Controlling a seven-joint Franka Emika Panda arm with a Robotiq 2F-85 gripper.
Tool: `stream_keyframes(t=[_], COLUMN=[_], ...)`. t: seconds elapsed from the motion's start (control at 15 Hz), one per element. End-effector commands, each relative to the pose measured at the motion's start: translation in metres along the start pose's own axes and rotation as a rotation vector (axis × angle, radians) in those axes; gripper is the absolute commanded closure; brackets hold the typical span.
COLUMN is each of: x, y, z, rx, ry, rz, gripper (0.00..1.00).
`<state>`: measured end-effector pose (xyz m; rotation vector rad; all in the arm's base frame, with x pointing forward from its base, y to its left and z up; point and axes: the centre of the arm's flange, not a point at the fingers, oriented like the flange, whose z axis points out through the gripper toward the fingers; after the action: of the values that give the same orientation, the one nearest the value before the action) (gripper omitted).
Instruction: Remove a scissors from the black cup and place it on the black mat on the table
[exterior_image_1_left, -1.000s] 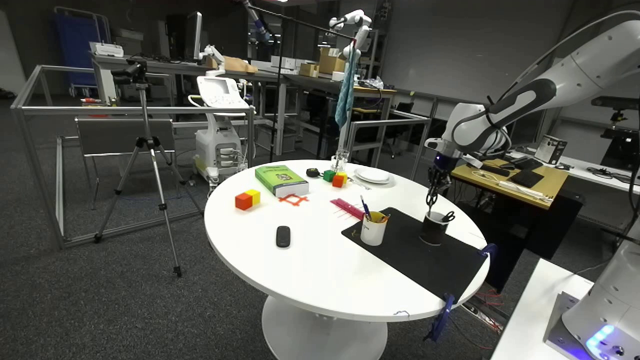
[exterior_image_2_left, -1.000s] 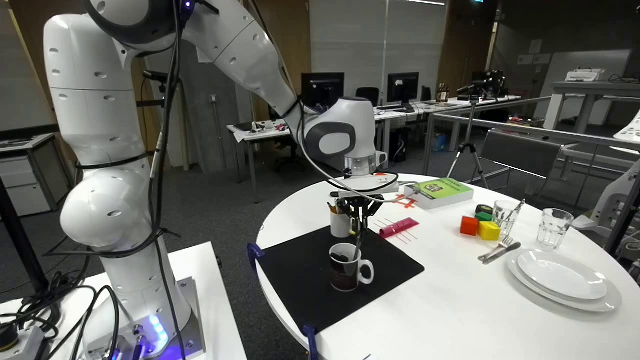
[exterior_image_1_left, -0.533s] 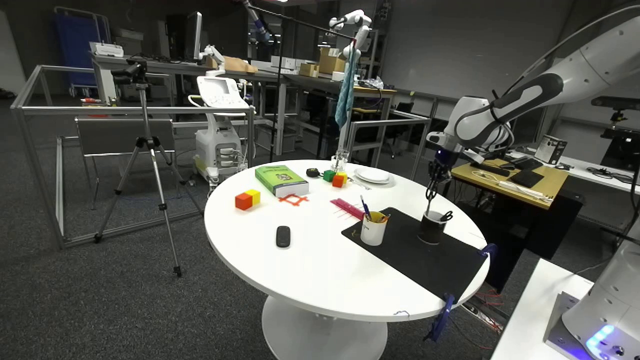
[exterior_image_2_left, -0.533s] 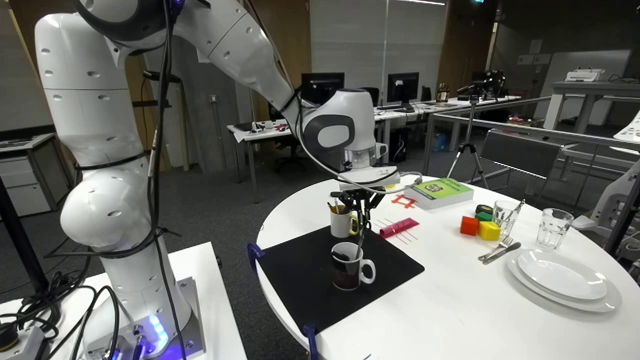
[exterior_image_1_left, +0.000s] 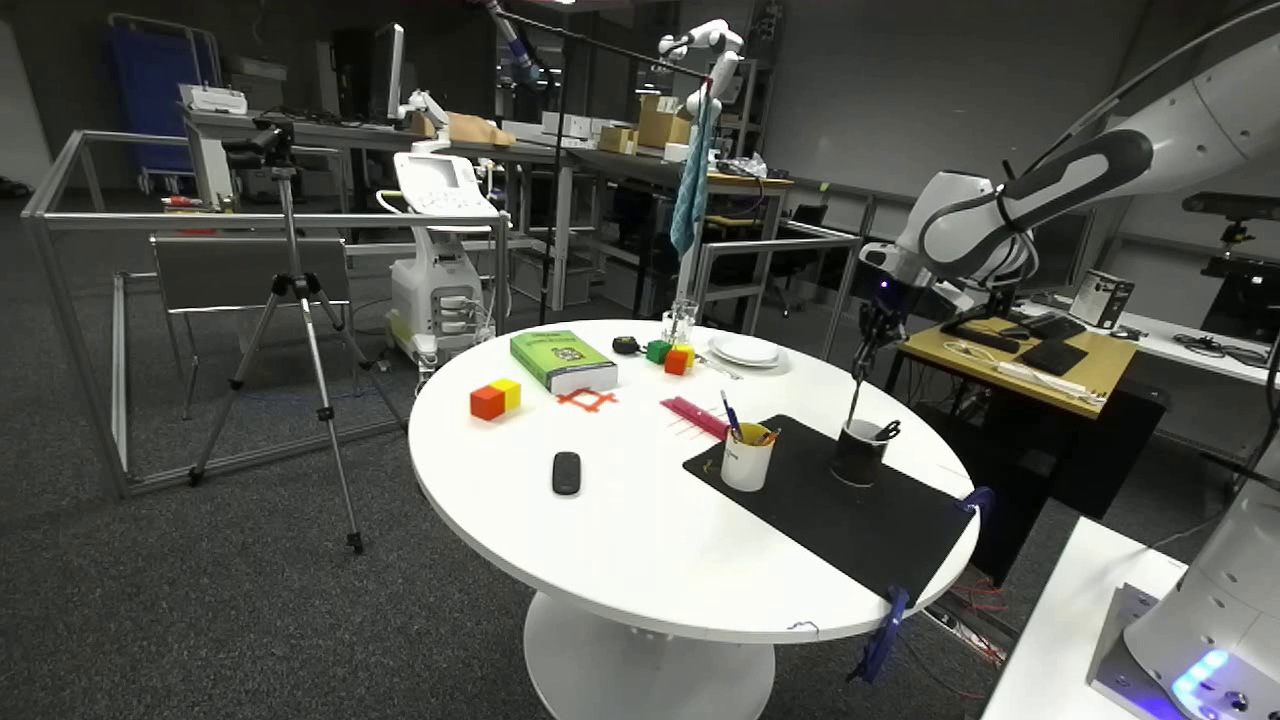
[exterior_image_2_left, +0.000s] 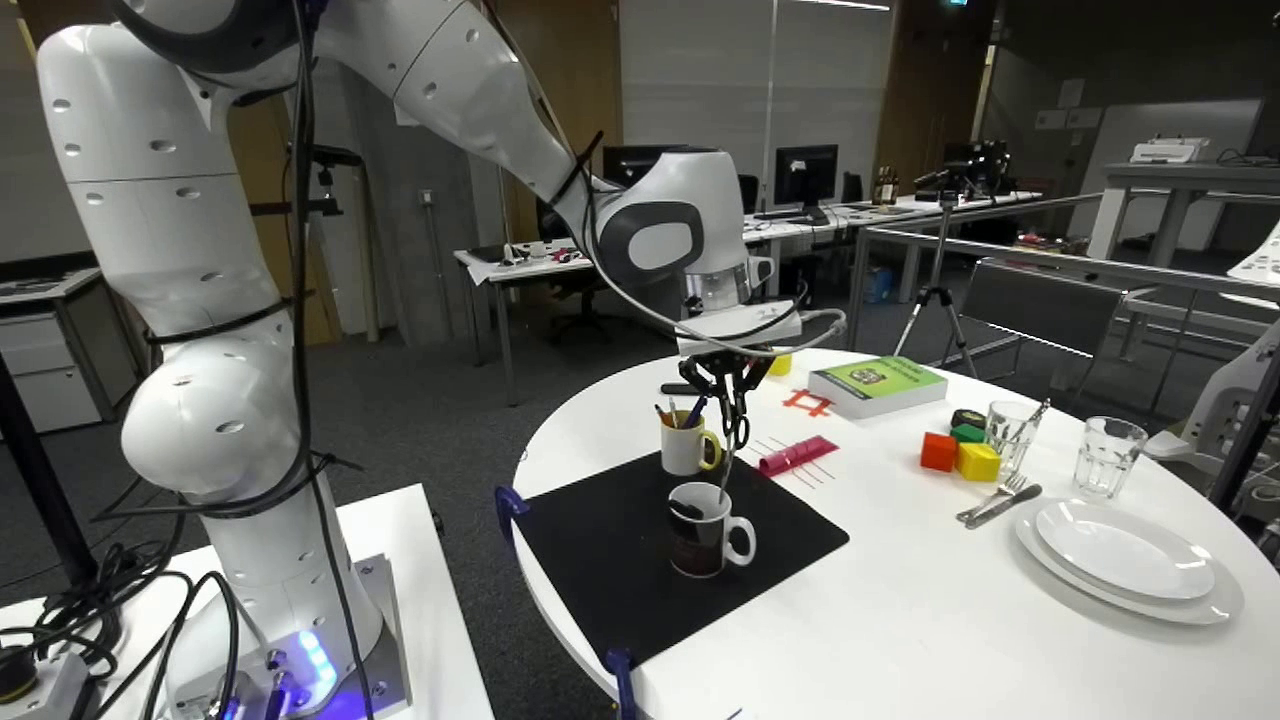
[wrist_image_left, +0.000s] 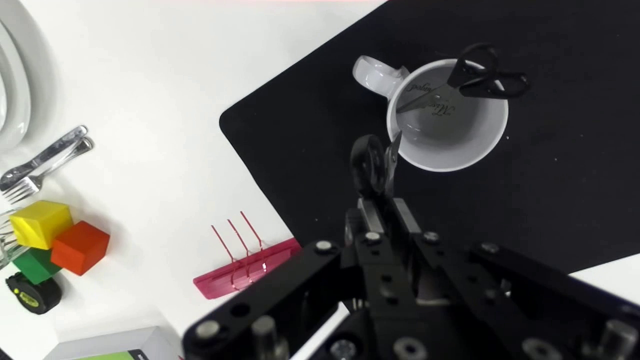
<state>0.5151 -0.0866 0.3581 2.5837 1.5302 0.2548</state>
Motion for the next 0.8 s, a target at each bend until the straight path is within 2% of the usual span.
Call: stream_keyframes(t=[0.0, 0.33, 0.73], x=[0.0, 0.004, 0.017], y=[-0.006, -0.005, -0.008], z=[-0.028, -0.055, -0.069], rx=[-0.041, -0.065, -0.066], ry=[0.018, 0.048, 0.075], rz=[-0.018, -0.023, -0.013], gripper=[0.98, 0.98, 0.98])
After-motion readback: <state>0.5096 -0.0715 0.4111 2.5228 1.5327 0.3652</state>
